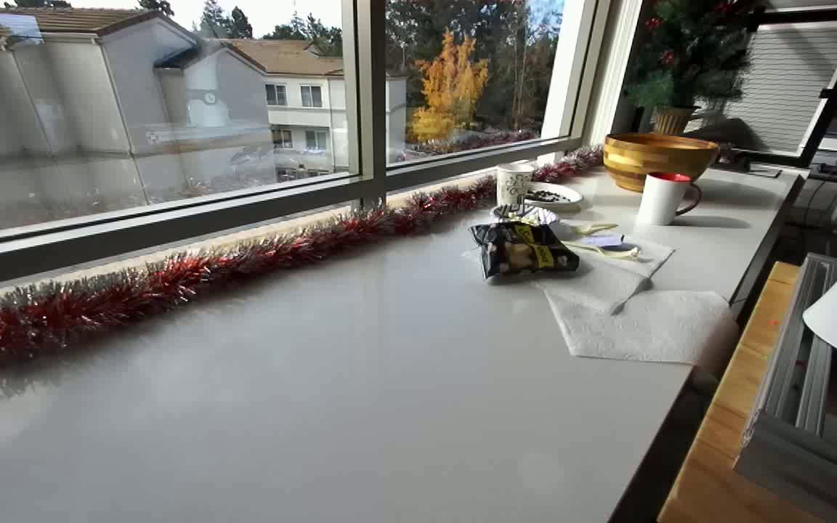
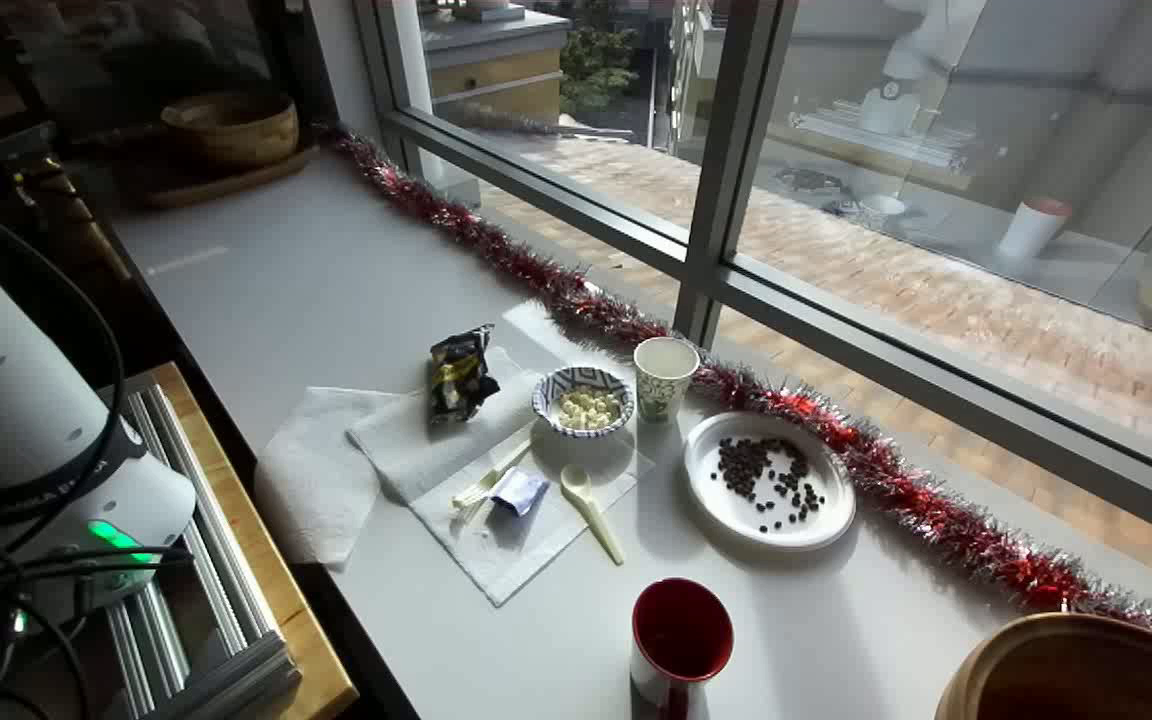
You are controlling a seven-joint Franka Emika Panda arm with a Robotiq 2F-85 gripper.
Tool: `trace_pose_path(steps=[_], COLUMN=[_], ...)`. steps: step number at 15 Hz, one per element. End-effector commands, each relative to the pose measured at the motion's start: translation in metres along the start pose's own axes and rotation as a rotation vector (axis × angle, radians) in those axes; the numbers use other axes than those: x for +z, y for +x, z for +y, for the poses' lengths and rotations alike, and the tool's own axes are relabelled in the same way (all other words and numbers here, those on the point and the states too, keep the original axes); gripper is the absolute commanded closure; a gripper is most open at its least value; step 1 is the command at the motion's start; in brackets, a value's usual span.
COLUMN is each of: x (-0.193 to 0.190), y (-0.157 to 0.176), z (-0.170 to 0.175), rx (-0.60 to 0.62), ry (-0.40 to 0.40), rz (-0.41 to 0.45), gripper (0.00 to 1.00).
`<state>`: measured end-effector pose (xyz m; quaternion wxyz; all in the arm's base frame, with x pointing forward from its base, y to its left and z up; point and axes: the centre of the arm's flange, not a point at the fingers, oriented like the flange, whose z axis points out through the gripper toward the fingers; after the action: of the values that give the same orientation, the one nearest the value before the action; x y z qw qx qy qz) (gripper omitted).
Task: Pick up the folk and get a popcorn from the bowl
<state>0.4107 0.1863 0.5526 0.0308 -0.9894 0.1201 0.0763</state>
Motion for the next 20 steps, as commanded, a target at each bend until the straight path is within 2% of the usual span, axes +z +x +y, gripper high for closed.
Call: trace_pose_path(steps=[1,12,15,16,20], x=[0.000,0.000,-0.011,-0.015,-0.008], y=[0.000,0.000,0.034,0.047,0.091], z=[0.000,0.000,0.022,0.034,0.093], rx=[0.000,0.000,-0.038,-0.059,-0.161], ry=[0.000,0.000,0.024,0.057,0.060], rz=[0.000,0.000,-0.027,-0.055,-0.055], gripper=[0.00,0.00,0.00,0.00,0.00])
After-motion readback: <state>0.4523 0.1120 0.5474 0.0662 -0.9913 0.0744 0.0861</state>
